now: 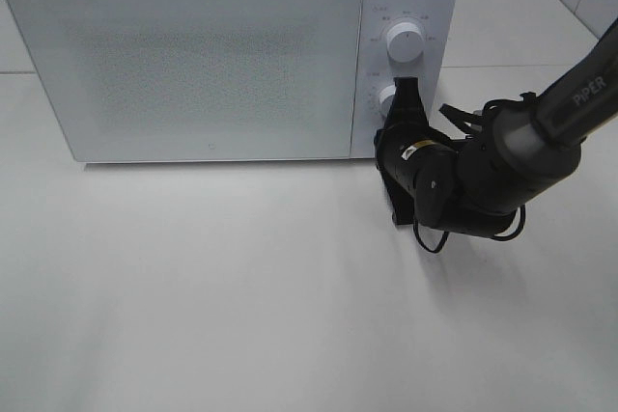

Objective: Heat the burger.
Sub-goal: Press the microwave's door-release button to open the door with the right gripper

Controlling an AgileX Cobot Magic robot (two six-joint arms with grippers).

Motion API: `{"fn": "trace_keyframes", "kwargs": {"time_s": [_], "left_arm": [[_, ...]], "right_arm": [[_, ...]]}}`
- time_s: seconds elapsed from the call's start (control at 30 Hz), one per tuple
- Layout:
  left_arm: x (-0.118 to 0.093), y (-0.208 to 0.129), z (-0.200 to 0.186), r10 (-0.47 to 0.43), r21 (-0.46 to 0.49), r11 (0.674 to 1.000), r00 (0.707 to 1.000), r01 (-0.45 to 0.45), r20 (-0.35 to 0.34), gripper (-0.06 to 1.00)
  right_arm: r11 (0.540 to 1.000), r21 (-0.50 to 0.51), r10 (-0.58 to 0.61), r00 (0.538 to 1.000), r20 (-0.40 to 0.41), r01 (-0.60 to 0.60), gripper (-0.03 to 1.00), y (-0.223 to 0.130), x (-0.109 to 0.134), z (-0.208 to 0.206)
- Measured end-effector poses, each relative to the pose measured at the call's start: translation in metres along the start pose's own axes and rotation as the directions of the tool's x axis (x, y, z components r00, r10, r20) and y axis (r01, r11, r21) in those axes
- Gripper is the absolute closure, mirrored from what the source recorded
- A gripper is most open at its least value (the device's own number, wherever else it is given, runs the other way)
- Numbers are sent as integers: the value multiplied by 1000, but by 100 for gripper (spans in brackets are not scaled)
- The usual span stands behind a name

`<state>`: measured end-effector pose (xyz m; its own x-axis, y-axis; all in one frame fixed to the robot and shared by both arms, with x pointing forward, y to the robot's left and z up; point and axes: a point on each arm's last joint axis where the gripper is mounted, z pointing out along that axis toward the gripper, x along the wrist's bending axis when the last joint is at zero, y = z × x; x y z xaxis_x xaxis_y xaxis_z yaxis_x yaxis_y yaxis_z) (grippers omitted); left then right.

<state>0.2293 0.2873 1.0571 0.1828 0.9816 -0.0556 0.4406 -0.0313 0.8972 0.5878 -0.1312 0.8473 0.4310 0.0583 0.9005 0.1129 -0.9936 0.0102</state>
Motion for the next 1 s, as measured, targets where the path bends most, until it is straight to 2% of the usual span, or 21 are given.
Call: {"fn": "trace_keyframes", "kwargs": {"time_s": [1.0], "left_arm": [[0, 0, 0, 0, 0, 1000, 1000, 0, 0, -5]], "right_arm": [[1000, 17, -7, 998, 64, 6, 96, 4, 7, 2]]}}
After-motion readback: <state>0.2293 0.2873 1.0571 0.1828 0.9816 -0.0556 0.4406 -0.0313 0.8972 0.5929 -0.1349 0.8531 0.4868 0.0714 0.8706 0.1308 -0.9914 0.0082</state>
